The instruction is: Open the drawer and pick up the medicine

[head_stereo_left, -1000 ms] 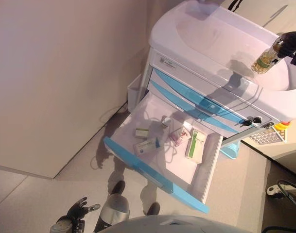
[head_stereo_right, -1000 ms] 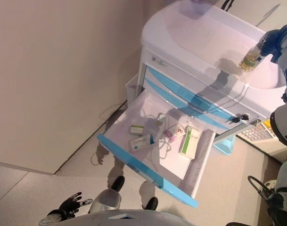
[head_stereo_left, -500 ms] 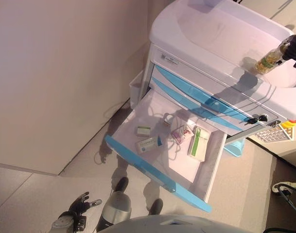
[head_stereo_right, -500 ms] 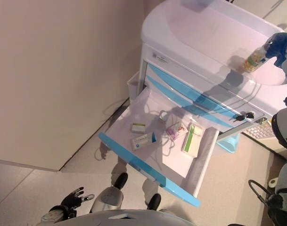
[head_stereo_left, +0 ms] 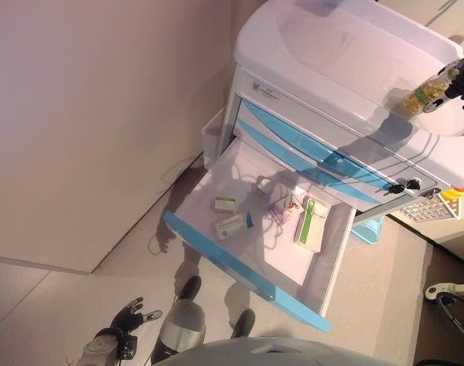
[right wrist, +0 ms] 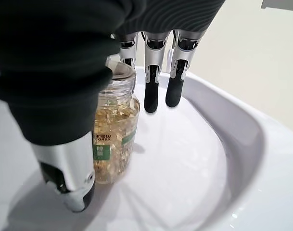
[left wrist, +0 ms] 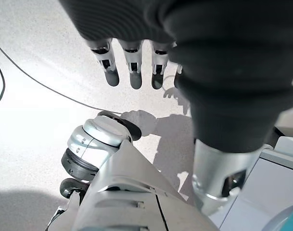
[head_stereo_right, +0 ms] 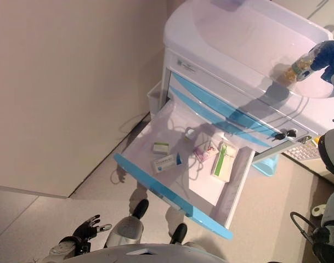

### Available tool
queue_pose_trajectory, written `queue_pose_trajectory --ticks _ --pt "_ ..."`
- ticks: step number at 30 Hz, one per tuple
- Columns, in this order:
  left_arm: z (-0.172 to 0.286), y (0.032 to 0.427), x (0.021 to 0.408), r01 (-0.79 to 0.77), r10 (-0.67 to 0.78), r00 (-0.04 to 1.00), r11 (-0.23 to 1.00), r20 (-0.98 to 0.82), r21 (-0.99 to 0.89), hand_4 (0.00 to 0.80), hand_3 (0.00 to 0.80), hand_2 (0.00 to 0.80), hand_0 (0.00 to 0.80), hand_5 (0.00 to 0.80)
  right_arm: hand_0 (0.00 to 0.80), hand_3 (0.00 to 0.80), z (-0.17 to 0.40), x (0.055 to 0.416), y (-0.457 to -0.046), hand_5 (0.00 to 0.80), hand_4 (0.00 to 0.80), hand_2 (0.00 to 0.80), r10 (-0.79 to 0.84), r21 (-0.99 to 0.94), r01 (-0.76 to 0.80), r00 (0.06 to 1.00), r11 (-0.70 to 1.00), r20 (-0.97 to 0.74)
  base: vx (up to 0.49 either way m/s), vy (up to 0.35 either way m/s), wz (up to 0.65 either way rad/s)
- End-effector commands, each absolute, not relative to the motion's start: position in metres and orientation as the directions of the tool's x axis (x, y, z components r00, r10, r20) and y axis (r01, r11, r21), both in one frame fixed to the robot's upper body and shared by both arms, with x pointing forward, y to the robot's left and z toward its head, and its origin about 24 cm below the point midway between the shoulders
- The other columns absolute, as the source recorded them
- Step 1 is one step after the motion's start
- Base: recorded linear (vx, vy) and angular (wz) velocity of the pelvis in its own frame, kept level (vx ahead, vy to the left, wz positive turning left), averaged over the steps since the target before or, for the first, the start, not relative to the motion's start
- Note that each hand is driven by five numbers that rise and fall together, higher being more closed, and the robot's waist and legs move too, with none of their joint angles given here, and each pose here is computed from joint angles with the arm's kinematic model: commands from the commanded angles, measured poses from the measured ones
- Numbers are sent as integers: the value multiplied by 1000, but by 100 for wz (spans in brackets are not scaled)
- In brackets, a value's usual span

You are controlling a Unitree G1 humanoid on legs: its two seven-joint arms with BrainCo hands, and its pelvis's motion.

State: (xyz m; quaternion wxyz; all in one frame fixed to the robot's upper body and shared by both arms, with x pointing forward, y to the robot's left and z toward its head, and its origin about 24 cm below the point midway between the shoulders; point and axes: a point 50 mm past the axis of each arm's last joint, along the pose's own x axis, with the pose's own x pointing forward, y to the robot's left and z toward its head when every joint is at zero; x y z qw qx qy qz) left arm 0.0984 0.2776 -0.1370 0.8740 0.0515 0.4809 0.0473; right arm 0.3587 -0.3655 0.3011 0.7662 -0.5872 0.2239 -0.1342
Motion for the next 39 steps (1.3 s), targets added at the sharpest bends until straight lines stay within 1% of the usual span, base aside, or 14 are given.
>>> queue_pose_trajectory --ticks 1,9,19,28,34,39 --pt "-133 287 96 -13 140 541 987 -829 159 0 0 0 0 0 0 0 337 346 -375 0 0 0 -501 -980 76 865 185 -28 0 0 0" --pt "-134 287 92 -14 141 536 987 -833 158 0 0 0 0 0 0 0 342 344 -375 0 0 0 -484 -974 124 875 192 16 0 0 0" --pt "-135 286 90 -10 140 524 987 -840 158 0 0 0 0 0 0 0 348 343 -372 0 0 0 -460 -967 145 887 210 33 0 0 0" --pt "-137 286 86 -5 137 504 988 -853 156 0 0 0 0 0 0 0 349 344 -367 0 0 0 -398 -938 152 917 311 16 0 0 -1" --pt "-139 284 84 -5 134 492 989 -861 151 0 0 0 0 0 0 0 350 342 -369 0 0 0 -379 -927 163 925 339 24 -21 8 -7" --pt "-140 282 85 4 127 482 989 -867 146 0 0 0 0 0 0 0 350 340 -373 0 0 0 -393 -923 174 919 343 28 -33 9 -5"
